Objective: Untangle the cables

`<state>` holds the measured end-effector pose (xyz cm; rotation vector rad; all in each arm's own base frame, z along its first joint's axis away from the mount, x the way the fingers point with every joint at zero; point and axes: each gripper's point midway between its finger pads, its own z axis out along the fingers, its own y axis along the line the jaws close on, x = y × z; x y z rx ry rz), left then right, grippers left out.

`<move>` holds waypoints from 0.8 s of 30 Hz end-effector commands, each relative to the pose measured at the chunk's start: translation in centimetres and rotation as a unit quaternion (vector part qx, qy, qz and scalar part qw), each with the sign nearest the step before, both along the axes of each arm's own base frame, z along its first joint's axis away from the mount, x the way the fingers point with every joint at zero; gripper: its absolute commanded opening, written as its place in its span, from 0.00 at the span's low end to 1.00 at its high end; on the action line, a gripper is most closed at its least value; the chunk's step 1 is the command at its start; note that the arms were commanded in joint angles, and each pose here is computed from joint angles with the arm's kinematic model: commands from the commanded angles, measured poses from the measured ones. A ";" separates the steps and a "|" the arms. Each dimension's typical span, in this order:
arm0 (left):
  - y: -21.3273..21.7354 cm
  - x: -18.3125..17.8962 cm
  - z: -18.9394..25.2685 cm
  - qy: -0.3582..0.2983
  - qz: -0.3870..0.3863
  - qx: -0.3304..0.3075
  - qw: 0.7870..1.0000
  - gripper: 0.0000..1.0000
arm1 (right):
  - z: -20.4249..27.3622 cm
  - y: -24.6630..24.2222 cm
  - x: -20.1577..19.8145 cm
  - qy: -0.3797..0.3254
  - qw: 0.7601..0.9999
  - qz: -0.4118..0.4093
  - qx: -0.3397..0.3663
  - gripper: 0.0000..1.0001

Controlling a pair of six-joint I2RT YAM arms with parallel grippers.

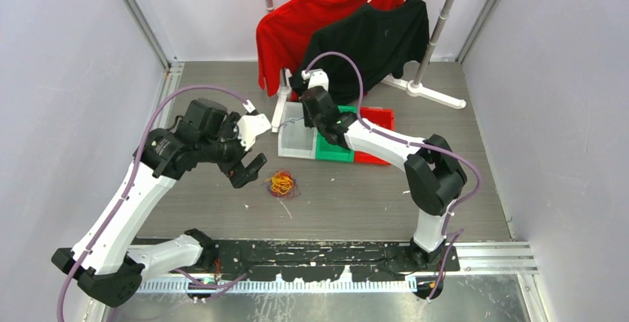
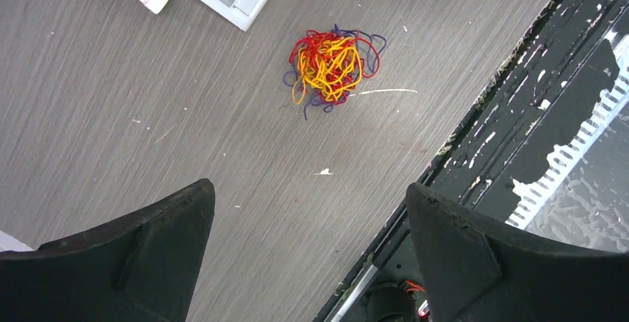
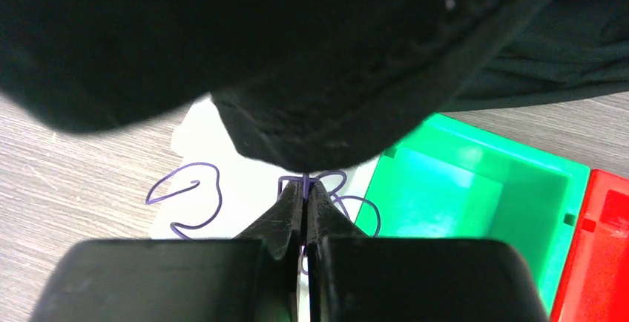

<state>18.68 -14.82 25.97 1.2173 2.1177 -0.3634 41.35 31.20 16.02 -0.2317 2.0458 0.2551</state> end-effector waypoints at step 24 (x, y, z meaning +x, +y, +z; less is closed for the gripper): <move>-0.4 1.2 2.7 -0.052 0.008 -0.032 0.998 0.99 | 4.8 -5.1 0.6 -0.028 0.997 -0.062 -0.024 0.01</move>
